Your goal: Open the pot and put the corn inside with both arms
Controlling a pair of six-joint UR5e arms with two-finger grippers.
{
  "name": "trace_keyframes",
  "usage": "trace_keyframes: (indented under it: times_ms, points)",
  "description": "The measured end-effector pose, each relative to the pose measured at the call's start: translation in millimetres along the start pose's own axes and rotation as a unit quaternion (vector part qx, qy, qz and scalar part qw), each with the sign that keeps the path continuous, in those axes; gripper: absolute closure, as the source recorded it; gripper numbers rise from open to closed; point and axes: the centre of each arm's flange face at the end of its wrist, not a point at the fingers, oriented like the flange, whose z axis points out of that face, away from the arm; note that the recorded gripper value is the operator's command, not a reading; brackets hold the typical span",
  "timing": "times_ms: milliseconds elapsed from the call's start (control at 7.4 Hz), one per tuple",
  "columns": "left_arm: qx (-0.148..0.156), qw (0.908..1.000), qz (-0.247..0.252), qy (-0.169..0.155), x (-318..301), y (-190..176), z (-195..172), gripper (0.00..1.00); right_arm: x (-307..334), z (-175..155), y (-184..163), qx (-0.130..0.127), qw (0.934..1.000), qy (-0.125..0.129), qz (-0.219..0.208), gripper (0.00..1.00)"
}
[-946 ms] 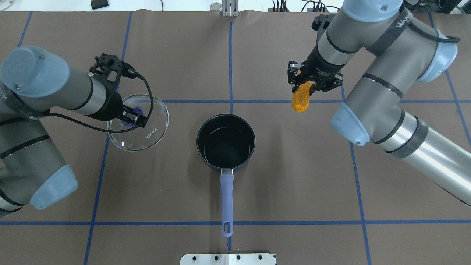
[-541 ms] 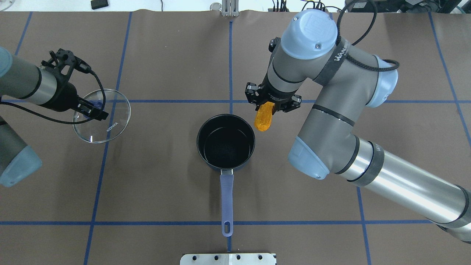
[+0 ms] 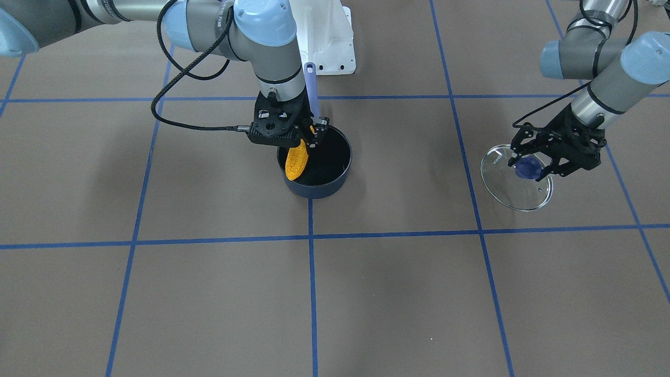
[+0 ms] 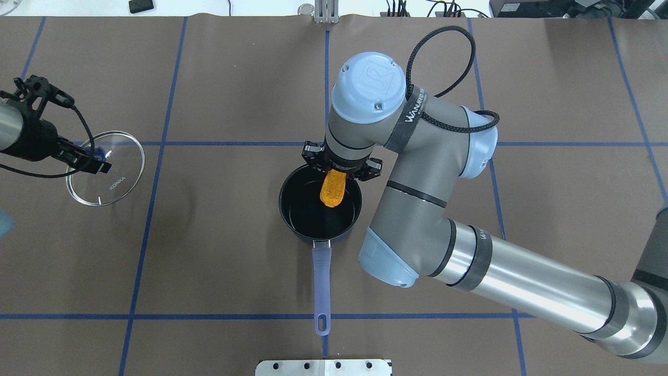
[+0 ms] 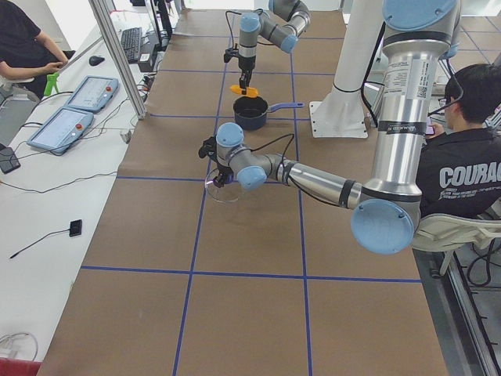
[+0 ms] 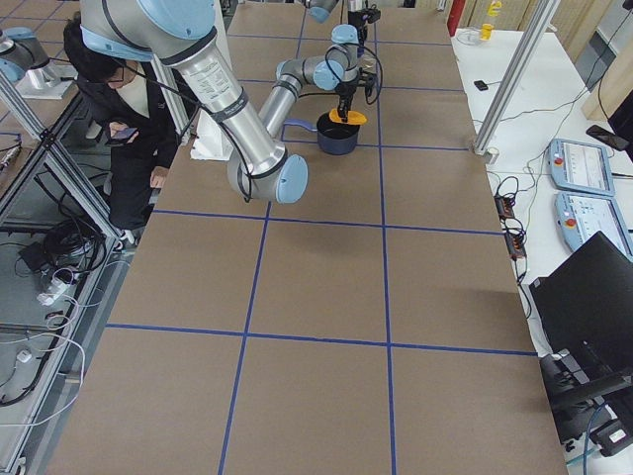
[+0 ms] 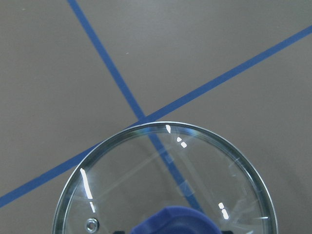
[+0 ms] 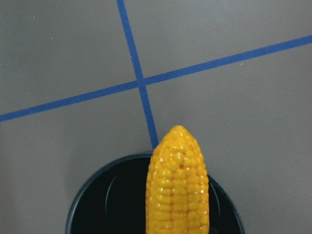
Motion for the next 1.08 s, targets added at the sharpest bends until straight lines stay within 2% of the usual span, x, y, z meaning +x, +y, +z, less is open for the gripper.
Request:
trace_keyframes:
  times_ms: [541,1081]
  points:
    - [-0.005,1.0000,0.002,-0.007,-18.3,26.0,-10.7,0.32,-9.2,26.6,21.1,0.000,0.9998,0.015,-0.011,0.57]
    - [-0.003,1.0000,0.001,-0.009,-18.8,28.4,-13.8,0.32,-9.6,55.6,42.3,0.003,0.9990,0.037,-0.025,0.53]
